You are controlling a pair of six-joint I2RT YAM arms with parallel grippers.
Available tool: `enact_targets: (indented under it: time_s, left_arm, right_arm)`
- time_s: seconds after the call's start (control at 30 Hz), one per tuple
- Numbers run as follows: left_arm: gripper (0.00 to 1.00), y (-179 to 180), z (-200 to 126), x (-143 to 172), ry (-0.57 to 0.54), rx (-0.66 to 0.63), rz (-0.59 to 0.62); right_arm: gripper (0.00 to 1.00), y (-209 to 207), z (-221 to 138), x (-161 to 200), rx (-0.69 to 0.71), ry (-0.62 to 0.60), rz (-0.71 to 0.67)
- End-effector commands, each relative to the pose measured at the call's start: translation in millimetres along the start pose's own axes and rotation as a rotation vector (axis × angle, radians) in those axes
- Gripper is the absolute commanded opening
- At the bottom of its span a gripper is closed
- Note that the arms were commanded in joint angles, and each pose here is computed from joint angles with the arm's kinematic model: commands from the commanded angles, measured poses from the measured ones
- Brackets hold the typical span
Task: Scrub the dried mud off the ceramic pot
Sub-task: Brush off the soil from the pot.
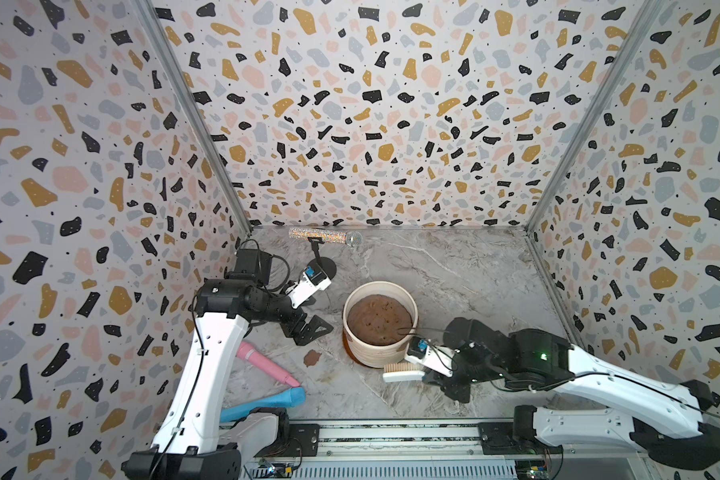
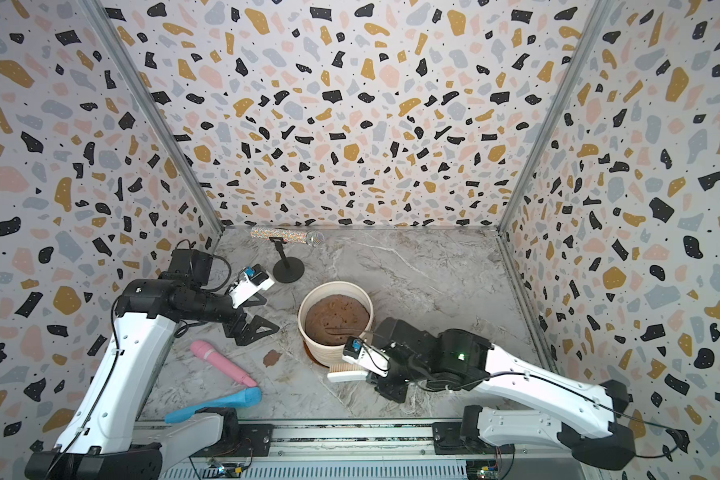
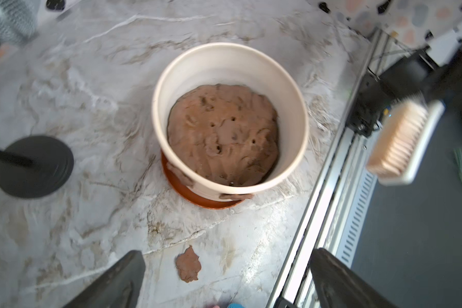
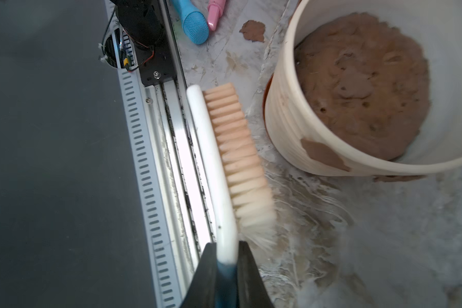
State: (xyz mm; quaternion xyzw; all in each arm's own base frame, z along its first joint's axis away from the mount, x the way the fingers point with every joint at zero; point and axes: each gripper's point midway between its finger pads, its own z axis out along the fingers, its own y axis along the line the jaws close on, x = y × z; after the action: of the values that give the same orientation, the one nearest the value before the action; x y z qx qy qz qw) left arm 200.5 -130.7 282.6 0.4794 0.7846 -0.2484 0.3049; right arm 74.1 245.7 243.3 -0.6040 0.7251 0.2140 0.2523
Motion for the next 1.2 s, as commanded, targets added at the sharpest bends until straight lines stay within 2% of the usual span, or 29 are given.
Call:
enact_targets:
  time_s: [0.0,0.1,0.2,0.3,0.37,0.67,0.87,0.97,1.17]
  left_arm:
    - [1.0,-43,-5,-5,0.009,0.157,0.238]
    - [1.0,-43,4,-5,0.045,0.183,0.321]
    - [1.0,-40,19,-8,0.007,0.204,0.342]
    - [1.0,-41,36,-7,-0.059,0.243,0.33]
    - [1.0,-42,41,-8,-0.076,0.249,0.333]
    - [1.0,-35,51,8,0.01,0.185,0.386]
    - [1.0,-39,58,18,0.043,0.198,0.393]
    - [1.0,-37,62,21,0.062,0.193,0.396]
    - [1.0,-40,65,18,0.063,0.208,0.412]
  right_arm:
    - [0.0,3,-19,18,-0.01,0.009,-0.356]
    - [0.0,-7,-16,36,-0.011,0.172,-0.532]
    - [0.0,-20,-7,47,-0.033,0.342,-0.6]
    - [0.0,-21,3,36,-0.118,0.309,-0.582]
    - [0.0,-33,6,26,-0.124,0.256,-0.535]
    - [0.0,-53,36,-13,-0.238,0.151,-0.411]
    - [0.0,-88,50,3,-0.217,0.176,-0.29]
    - [0.0,-103,48,15,-0.162,0.204,-0.256]
    - [0.0,-102,34,37,-0.123,0.208,-0.227]
